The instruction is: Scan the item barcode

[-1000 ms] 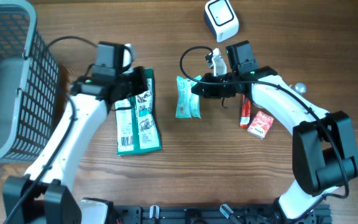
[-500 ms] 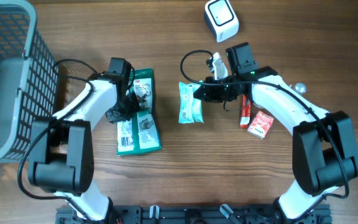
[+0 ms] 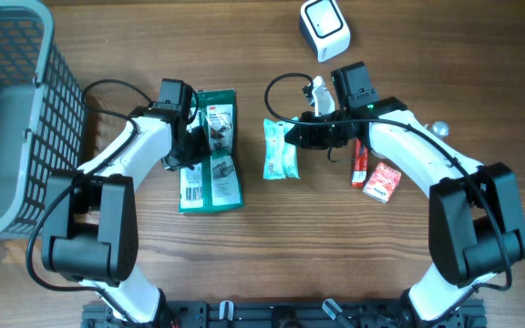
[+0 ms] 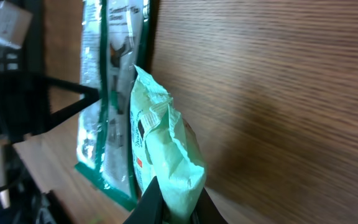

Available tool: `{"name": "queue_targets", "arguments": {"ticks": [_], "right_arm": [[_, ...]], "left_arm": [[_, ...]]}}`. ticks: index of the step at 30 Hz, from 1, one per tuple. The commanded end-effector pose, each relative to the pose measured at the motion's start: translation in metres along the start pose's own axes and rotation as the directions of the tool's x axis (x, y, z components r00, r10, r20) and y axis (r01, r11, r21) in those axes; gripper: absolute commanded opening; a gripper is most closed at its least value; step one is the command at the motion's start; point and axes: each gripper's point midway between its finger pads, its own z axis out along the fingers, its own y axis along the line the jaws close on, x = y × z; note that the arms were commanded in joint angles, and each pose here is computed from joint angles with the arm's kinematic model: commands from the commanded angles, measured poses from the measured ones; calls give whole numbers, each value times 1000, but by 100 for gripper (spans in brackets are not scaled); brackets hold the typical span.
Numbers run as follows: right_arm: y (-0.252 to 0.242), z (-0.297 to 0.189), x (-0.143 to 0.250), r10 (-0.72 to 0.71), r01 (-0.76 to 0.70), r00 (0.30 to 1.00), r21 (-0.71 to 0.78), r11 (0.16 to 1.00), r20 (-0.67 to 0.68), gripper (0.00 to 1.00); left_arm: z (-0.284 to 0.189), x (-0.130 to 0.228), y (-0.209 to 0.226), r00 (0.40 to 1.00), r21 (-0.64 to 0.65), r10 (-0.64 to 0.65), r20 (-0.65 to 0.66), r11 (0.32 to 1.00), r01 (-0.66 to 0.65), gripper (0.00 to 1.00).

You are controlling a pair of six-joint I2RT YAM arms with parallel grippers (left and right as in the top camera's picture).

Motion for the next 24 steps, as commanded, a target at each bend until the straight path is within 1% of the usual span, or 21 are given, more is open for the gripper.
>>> {"name": "queue_targets", "arguments": {"ticks": [1, 3, 5, 7, 9, 10, 11, 13, 16, 18, 21, 23, 24], "right_arm": [[21, -36, -36, -111, 102, 983, 72, 992, 143, 4], [40, -57, -50, -164, 154, 966, 68, 986, 198, 4], [55, -84, -63, -190, 168, 955, 112, 979, 229, 4], [70, -113, -77, -264, 224, 934, 181, 958, 240, 4], [85, -144, -92, -345, 279, 902, 261, 924, 258, 4], [88, -156, -100, -379, 294, 884, 303, 906, 273, 4], [90, -171, -110, -421, 307, 858, 364, 879, 294, 4], [90, -191, -127, -515, 341, 799, 472, 813, 309, 4], [82, -200, -143, -614, 379, 738, 582, 719, 278, 4], [71, -203, -155, -669, 391, 705, 658, 644, 236, 4], [54, -196, -175, -758, 443, 640, 746, 497, 124, 4], [36, -190, -192, -773, 422, 630, 803, 421, 75, 4], [29, -186, -198, -771, 408, 633, 817, 406, 67, 4]], "left_arm": [[-47, -31, -12, 991, 68, 24, 128, 997, -33, 4], [-74, -44, -16, 979, 96, 17, 204, 995, -37, 4], [-111, -59, -18, 951, 133, 0, 308, 990, -43, 5], [-146, -73, -18, 909, 168, -24, 416, 984, -51, 18], [-180, -85, -14, 856, 195, -55, 514, 979, -54, 48], [-190, -89, -11, 837, 200, -67, 544, 978, -52, 79], [-199, -92, -7, 820, 206, -80, 566, 977, -47, 100], [-204, -91, 0, 815, 205, -93, 572, 978, -32, 100], [-202, -91, 2, 818, 203, -96, 567, 979, -26, 100], [-203, -91, 2, 818, 203, -96, 567, 979, -26, 100], [-203, -91, 2, 818, 203, -96, 567, 979, -26, 100], [-203, -91, 2, 818, 203, -96, 567, 979, -26, 100], [-203, -91, 2, 818, 203, -96, 567, 979, -26, 100]]}}
